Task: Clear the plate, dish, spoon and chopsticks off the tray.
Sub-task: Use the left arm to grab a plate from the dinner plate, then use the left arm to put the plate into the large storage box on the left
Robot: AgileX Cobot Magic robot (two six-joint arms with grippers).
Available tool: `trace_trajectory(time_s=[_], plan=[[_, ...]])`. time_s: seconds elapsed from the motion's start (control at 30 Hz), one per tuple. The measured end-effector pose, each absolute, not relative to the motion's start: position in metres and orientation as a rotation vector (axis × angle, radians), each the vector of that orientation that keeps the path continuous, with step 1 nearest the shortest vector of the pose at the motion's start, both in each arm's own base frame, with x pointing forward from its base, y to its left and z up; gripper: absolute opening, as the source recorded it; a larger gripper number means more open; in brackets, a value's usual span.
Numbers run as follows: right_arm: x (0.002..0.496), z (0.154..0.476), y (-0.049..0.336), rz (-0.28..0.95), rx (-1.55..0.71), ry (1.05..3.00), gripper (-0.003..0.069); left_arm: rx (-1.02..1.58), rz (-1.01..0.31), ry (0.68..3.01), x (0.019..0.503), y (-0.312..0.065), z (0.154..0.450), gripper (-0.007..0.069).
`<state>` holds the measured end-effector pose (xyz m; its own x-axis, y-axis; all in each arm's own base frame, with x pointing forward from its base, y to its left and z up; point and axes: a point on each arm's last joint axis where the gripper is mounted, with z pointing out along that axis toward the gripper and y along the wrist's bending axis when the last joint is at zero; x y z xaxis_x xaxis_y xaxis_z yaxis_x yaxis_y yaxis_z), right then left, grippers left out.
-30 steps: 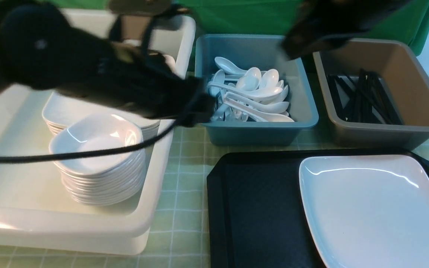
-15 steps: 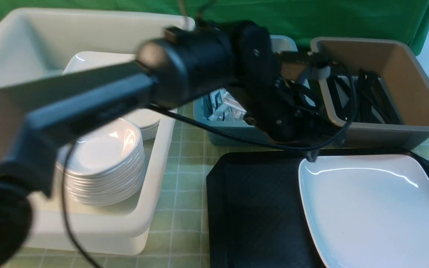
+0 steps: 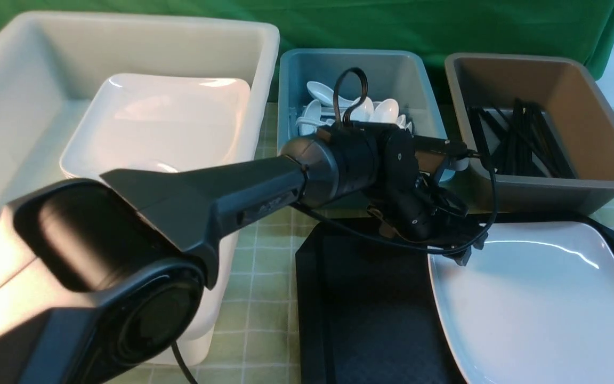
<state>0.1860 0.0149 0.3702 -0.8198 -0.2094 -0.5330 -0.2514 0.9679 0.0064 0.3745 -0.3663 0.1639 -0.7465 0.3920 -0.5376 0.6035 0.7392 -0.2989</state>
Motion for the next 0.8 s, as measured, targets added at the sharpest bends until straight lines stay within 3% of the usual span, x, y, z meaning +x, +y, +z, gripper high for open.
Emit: trace_trajectory(time_s=[0.13, 0.17, 0.2, 0.23, 0.37, 0.6, 0.8], plan=[[0.186, 0.371, 0.017, 0.131, -0.333, 2.557, 0.0009, 0.773, -0.651, 2.479, 0.376, -0.368, 0.161, 0.0464], [0.186, 0.371, 0.018, 0.141, -0.346, 2.553, 0.0009, 0.775, -0.652, 2.477, 0.376, -0.368, 0.159, 0.0409], [0.186, 0.371, 0.018, 0.145, -0.351, 2.551, 0.0009, 0.776, -0.652, 2.476, 0.376, -0.369, 0.159, 0.0400], [0.186, 0.371, 0.019, 0.158, -0.359, 2.547, 0.0009, 0.780, -0.651, 2.475, 0.376, -0.369, 0.158, 0.0305], [0.186, 0.371, 0.021, 0.173, -0.377, 2.540, 0.0009, 0.701, -0.717, 2.504, 0.376, -0.370, 0.160, 0.0109], [0.186, 0.371, 0.021, 0.174, -0.383, 2.538, 0.0009, 0.773, -0.693, 2.537, 0.368, -0.366, 0.177, 0.0098], [0.188, 0.376, 0.023, 0.202, -0.369, 2.499, 0.0009, 0.903, -0.616, 2.412, 0.355, -0.351, 0.246, 0.0039]])
